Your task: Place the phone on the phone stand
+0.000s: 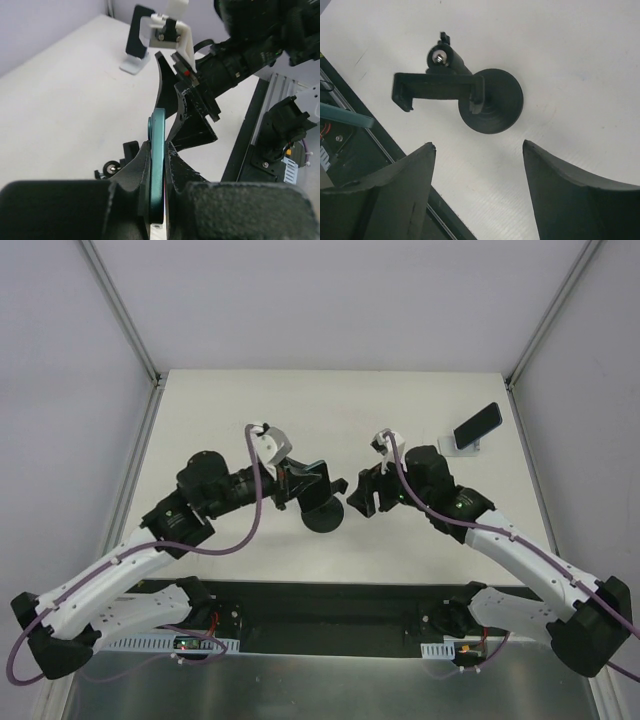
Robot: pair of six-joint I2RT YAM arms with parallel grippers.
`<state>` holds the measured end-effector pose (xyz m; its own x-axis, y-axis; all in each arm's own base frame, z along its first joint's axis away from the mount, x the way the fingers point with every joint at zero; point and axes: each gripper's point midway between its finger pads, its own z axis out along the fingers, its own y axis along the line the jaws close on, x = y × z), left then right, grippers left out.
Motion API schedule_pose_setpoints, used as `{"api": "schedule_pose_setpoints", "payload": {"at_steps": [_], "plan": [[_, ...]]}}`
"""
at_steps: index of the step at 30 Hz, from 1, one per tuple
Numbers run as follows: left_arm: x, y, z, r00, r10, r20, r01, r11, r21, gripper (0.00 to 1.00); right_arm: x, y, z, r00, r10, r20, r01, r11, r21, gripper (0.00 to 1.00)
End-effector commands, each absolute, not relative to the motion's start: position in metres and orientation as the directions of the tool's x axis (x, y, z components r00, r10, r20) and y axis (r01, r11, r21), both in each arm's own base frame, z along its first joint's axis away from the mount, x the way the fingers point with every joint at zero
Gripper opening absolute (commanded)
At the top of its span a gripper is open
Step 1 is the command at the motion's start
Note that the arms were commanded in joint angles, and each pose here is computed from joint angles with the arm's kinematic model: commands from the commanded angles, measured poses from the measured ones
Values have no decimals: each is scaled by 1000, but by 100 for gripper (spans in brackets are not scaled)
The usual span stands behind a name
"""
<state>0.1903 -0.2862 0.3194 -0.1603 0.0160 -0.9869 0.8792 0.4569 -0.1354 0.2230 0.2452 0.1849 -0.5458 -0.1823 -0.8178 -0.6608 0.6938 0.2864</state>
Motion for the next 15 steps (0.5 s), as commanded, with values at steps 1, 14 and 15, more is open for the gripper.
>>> {"api": "schedule_pose_setpoints", "payload": {"at_steps": [1, 14, 15], "plan": [[182, -253, 381, 21, -37, -999, 865, 502, 0, 0, 233, 264, 214, -441, -227, -868, -761, 608, 228, 70], [170, -260, 367, -35, -19, -999, 903, 429, -40, 0, 254, 287, 206, -381, -245, -891, -820, 535, 203, 47], [168, -262, 367, -37, -16, -999, 908, 418, -41, 0, 255, 288, 203, -390, -244, -888, -818, 534, 212, 45]]}}
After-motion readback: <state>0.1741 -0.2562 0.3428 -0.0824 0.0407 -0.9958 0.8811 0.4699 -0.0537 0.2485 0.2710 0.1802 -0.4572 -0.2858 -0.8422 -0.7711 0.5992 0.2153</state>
